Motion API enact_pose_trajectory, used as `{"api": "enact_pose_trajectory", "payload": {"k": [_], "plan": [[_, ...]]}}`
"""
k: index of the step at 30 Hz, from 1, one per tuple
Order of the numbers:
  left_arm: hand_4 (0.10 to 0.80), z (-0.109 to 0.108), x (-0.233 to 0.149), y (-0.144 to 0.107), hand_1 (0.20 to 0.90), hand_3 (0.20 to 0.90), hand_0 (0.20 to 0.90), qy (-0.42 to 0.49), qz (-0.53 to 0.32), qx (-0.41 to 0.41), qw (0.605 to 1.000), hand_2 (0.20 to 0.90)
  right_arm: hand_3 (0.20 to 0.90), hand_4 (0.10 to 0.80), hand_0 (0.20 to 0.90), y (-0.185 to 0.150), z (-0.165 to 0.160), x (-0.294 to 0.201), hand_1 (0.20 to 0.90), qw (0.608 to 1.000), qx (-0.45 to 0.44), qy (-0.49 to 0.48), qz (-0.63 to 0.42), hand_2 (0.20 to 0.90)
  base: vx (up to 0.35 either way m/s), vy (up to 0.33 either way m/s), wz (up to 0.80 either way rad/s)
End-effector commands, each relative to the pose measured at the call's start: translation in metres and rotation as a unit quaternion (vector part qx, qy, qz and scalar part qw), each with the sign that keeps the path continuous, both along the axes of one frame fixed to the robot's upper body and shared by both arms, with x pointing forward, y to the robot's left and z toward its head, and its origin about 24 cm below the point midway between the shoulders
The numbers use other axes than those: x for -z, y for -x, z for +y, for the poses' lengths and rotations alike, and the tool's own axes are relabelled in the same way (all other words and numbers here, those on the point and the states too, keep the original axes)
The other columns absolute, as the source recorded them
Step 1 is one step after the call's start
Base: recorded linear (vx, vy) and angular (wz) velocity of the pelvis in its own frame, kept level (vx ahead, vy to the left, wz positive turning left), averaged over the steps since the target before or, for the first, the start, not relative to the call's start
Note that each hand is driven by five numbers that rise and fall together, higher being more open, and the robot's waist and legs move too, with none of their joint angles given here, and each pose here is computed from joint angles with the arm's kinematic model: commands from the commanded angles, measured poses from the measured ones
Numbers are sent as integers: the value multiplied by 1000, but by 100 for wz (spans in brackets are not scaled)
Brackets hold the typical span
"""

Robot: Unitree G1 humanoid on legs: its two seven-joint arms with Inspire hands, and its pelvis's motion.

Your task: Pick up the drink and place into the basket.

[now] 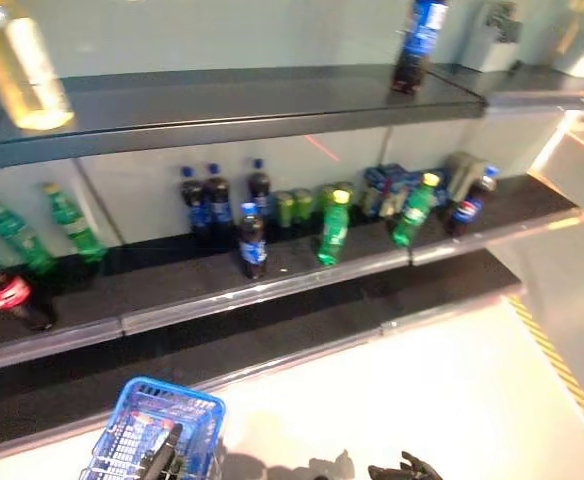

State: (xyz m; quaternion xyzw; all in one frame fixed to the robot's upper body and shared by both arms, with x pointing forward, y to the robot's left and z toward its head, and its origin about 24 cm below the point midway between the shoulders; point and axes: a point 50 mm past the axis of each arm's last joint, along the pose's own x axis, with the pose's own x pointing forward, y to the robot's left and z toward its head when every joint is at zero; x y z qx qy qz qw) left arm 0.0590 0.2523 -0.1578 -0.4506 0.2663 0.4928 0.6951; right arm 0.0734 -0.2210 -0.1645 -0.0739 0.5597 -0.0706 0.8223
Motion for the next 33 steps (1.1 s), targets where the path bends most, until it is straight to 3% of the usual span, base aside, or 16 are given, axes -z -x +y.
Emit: {"api": "enact_pose_trajectory", "payload": {"k": [1,9,13,17,26,30,33], "plan": [[100,9,-11,-12,300,200,300,-40,-63,-8,997,300,900,800,900,3,-3,1,900,999,-41,13,17,900,179,-251,-102],[100,6,-9,-6,300,200,300,-38,-43,1,998,300,900,800,900,-3,0,0,900,999,-30,17,11,900,300,-167,-48],[100,11,-8,0,300,200,300,-42,-36,-53,997,300,900,800,900,-1,13,4,900,998,-47,8,37,900,542,-180,-70],[100,12,-15,-29,300,200,300,-53,-62,1,997,300,900,800,900,-7,25,5,900,998,-59,2,18,900,432,-213,-2],[100,6,-28,-72,300,200,300,-54,-118,53,990,300,900,800,900,-25,26,0,900,1000,-13,5,-20,900,226,-303,65],[100,14,-31,-67,300,200,300,-66,-118,45,990,300,900,800,900,-33,26,-3,900,997,-73,12,-19,900,258,-679,79],[100,12,-23,-49,300,200,300,-57,-83,25,995,300,900,800,900,-33,23,-3,900,996,-92,6,-1,900,195,-682,47]]}}
